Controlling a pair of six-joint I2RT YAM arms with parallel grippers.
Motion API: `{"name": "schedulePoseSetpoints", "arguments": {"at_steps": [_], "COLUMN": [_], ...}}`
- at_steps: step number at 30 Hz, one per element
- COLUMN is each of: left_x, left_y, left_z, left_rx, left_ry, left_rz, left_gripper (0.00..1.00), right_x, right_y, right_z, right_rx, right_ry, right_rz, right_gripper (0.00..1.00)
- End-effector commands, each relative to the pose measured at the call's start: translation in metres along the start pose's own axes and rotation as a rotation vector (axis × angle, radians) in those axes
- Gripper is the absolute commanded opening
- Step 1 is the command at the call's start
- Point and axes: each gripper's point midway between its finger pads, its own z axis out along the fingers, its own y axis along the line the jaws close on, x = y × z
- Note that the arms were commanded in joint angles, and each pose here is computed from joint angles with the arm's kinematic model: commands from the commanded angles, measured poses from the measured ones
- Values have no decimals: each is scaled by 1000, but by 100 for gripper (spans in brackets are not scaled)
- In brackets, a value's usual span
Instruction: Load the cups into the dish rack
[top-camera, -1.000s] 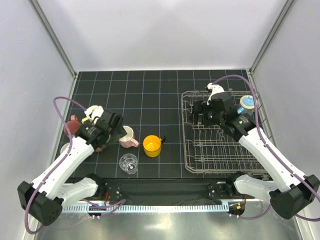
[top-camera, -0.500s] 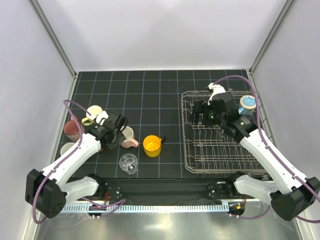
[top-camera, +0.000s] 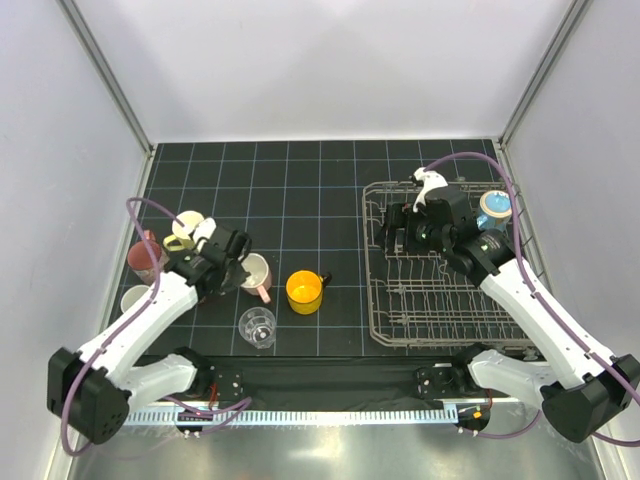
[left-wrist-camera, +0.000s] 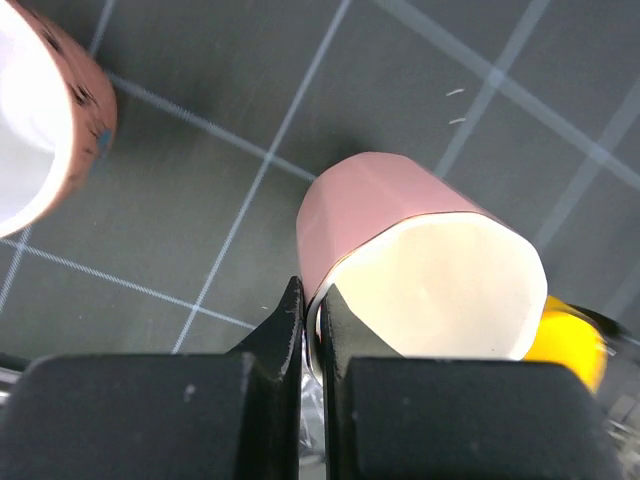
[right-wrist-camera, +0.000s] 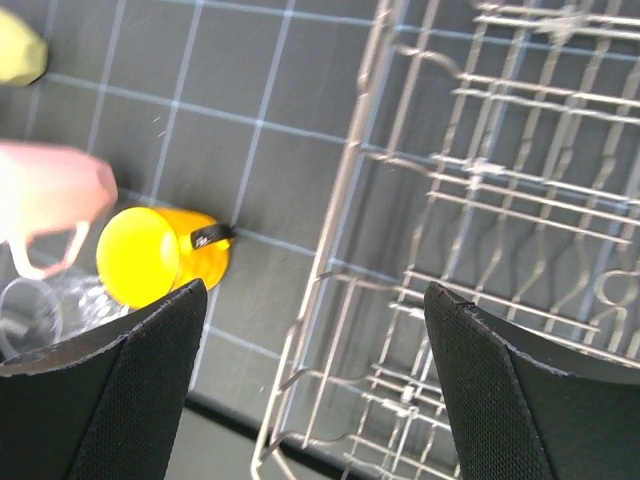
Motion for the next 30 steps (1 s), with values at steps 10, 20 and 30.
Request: {"name": "schedulePoseSetpoints", "arguments": {"at_steps": [10,20,30], "left_x": [-77,-59,-54], "left_y": [-90,-60,-33], "left_z": [-203,-311,-354], "left_rx": [976,1517,1736], "left_ry": [-350,-528,-630], "left_rz": [-88,-138,-192], "left_gripper": [0,0,0], "right_x": [-3,13,19], "right_y": [128,229,308], "right_z": [-54,-114,-153], "right_rx": [-678,-1034,-1263], "right_ry": [-31,-20,-55], "right_rz": [10,-83,-4], "right_gripper": [89,89,83]}}
